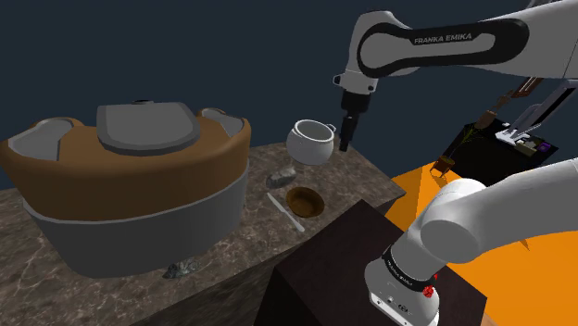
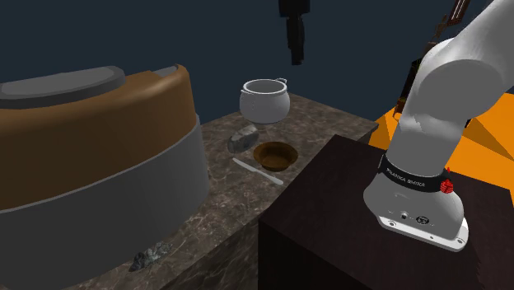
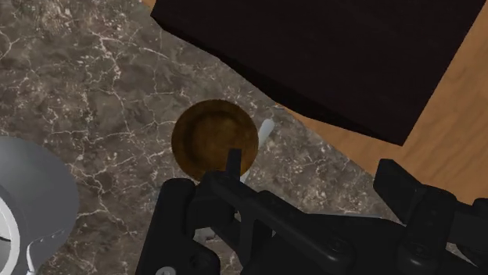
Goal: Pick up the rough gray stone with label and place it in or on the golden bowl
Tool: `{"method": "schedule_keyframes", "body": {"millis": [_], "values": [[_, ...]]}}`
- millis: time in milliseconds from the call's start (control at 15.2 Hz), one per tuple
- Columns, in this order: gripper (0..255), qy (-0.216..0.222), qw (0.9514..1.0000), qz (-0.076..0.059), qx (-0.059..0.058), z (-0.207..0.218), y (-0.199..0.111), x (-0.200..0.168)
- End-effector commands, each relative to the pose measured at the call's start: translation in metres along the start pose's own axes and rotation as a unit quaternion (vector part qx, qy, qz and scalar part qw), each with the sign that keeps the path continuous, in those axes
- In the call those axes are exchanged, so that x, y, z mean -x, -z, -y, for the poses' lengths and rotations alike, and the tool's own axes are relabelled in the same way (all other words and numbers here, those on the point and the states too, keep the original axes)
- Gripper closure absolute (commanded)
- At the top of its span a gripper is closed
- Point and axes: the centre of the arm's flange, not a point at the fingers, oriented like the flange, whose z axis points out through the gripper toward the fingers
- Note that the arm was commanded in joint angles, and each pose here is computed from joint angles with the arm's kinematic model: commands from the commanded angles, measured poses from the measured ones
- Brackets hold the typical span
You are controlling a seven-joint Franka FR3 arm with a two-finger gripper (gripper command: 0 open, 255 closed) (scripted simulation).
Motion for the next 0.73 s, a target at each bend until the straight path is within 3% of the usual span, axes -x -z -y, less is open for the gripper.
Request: {"method": "schedule_keyframes", "body": {"millis": [0,330,660], "values": [[0,0.033,0.9994,0.001,0.008,-0.009,-0.017,-0.014],[0,0.109,0.9937,0.006,0.027,-0.037,-0.06,-0.052],[0,0.184,0.9819,0.011,0.045,-0.06,-0.102,-0.093]]}}
